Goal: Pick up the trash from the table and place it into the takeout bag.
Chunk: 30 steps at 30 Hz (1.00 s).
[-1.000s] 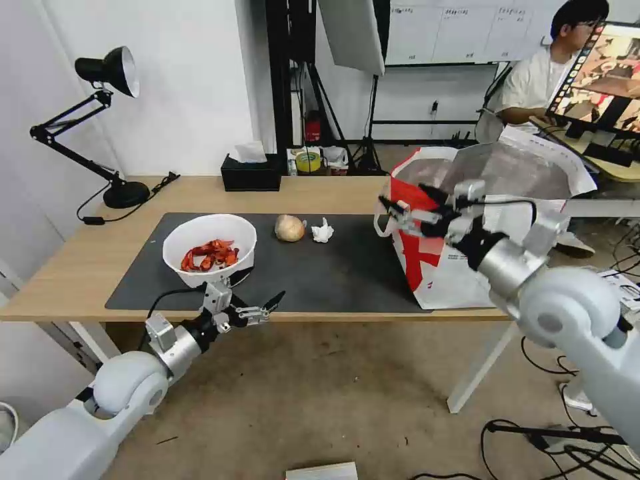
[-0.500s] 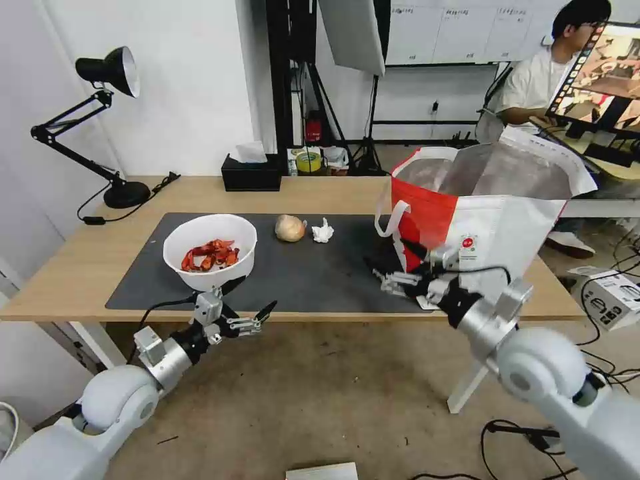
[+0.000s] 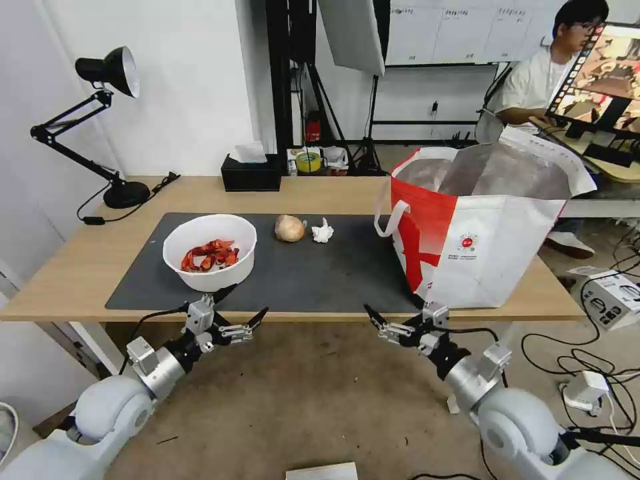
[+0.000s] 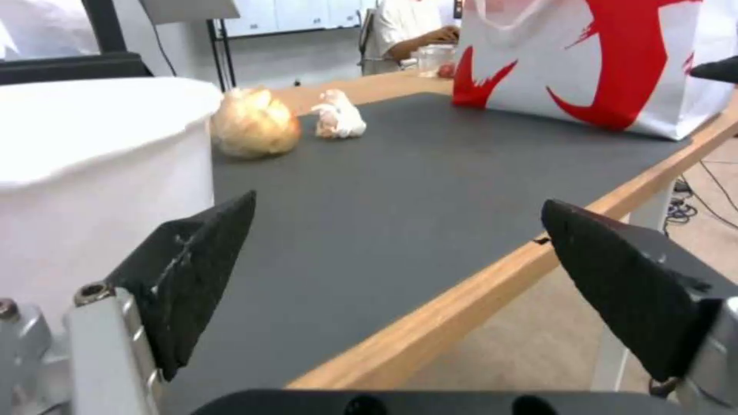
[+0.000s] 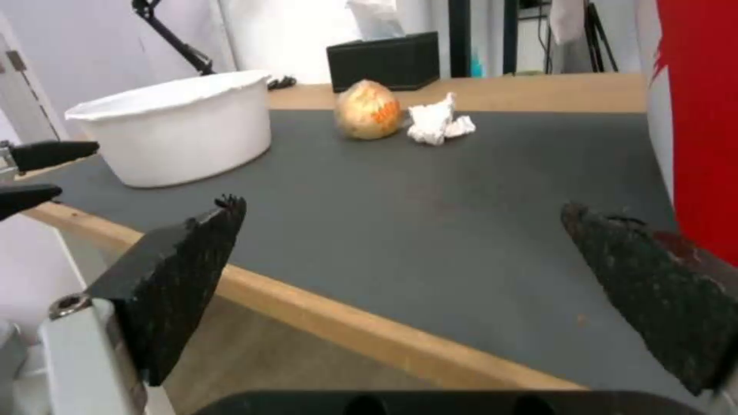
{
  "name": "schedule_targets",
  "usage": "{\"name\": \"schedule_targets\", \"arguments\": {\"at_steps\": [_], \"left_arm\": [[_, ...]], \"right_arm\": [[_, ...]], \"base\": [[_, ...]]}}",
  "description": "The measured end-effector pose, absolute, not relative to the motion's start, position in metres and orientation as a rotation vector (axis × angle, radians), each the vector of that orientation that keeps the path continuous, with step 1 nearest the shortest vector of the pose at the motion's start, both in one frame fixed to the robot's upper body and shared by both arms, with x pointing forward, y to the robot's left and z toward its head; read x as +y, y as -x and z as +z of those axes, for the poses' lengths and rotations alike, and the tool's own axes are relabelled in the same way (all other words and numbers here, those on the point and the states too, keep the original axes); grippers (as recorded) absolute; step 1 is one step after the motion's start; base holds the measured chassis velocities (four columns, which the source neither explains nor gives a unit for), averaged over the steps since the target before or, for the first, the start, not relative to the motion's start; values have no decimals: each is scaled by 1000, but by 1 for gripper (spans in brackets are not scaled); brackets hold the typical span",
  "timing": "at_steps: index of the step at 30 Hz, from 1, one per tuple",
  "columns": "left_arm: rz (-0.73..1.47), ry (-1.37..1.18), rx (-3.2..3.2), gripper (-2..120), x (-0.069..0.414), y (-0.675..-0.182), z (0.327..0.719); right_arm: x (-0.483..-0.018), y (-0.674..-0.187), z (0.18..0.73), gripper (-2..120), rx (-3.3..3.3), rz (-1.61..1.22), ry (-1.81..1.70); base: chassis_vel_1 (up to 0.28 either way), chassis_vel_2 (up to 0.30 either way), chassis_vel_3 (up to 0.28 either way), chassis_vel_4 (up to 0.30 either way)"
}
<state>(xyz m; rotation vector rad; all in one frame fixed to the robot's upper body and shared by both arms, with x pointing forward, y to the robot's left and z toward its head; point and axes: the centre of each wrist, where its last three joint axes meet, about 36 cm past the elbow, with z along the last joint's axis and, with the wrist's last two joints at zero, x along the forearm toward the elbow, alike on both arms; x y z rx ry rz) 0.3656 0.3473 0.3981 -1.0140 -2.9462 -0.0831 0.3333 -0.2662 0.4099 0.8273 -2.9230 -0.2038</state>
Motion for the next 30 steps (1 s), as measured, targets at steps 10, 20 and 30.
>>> {"name": "schedule_targets", "arguments": {"at_steps": [10,20,30], "left_arm": [[-93,995,-2953,100,355,-356,397],[-114,918,-2974,100,358,-348,396],[-144,824,-2985,100,359,-338,390]], "right_arm": [[-255,-322,403,100,-2934,-219,-798],[-244,-312,406,100,-2976,-206,-649],[-244,-308,402,100,-2977,-216,-606]], "base": [[0,0,0,0],[0,0,0,0],[0,0,0,0]]}}
